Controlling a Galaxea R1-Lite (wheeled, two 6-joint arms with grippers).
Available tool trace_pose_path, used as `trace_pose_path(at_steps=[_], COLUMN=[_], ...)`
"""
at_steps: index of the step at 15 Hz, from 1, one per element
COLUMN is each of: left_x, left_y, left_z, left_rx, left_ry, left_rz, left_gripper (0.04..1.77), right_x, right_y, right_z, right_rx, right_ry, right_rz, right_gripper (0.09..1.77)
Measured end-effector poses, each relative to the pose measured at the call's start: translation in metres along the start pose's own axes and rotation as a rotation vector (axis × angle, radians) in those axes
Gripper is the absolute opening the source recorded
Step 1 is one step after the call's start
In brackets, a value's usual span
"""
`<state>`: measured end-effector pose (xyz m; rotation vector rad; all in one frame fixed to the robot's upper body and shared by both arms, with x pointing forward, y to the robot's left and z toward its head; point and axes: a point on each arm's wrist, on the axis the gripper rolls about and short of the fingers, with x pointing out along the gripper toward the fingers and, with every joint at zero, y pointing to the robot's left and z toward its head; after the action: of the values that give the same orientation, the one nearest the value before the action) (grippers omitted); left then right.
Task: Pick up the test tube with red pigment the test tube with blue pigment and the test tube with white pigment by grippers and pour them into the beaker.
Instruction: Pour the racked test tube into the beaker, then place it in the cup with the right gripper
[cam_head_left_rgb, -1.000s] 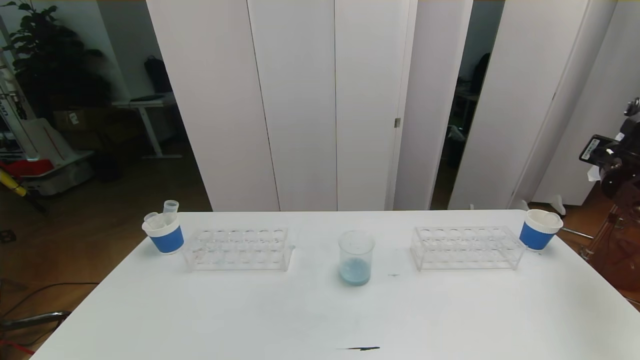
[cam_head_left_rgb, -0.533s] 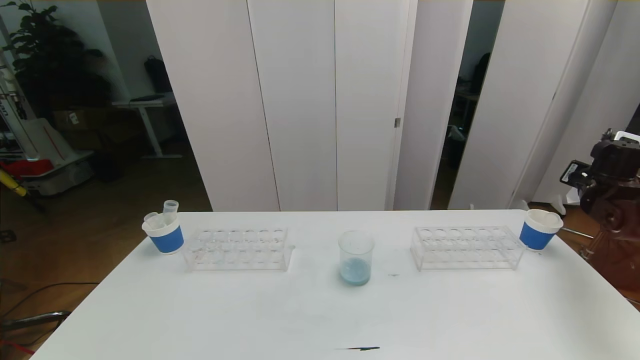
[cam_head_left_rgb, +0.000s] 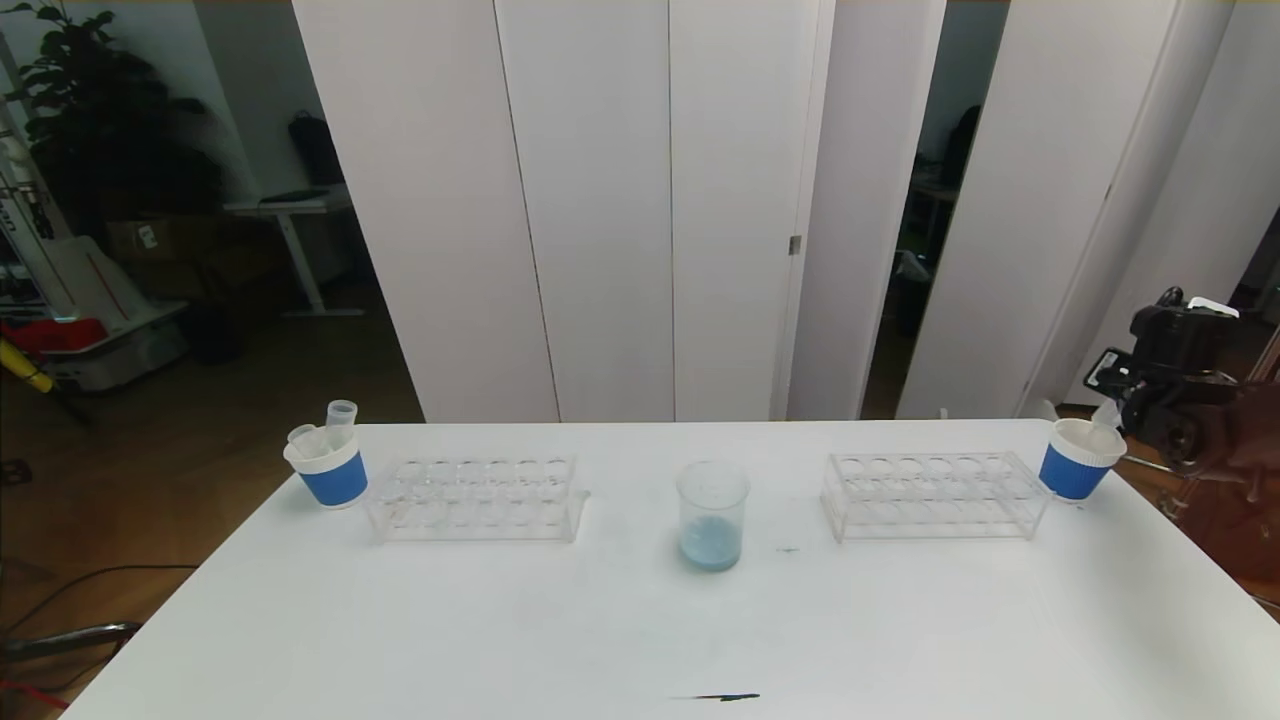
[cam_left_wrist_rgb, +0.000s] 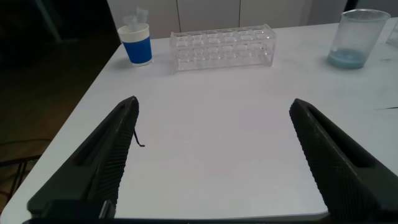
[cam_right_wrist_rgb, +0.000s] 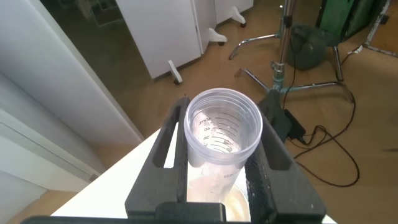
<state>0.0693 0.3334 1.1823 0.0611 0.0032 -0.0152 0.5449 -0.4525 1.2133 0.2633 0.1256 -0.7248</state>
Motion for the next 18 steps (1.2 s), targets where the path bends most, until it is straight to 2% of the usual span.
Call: trace_pose_path(at_steps=[7, 18], left_x=[0.0, 0.0], left_y=[0.0, 0.0], left_z=[0.0, 0.0], left_rx=[0.0, 0.0], left_ry=[0.0, 0.0], left_rz=[0.0, 0.0], left_gripper=[1.73, 1.73], right_x=[0.004, 0.003], right_y=[-0.006, -0.006], right_z=[-0.025, -0.029], right_rx=[-0.019, -0.013], right_ry=[0.063, 0.08], right_rz=[-0.02, -0.024], right_gripper=[0.59, 0.59])
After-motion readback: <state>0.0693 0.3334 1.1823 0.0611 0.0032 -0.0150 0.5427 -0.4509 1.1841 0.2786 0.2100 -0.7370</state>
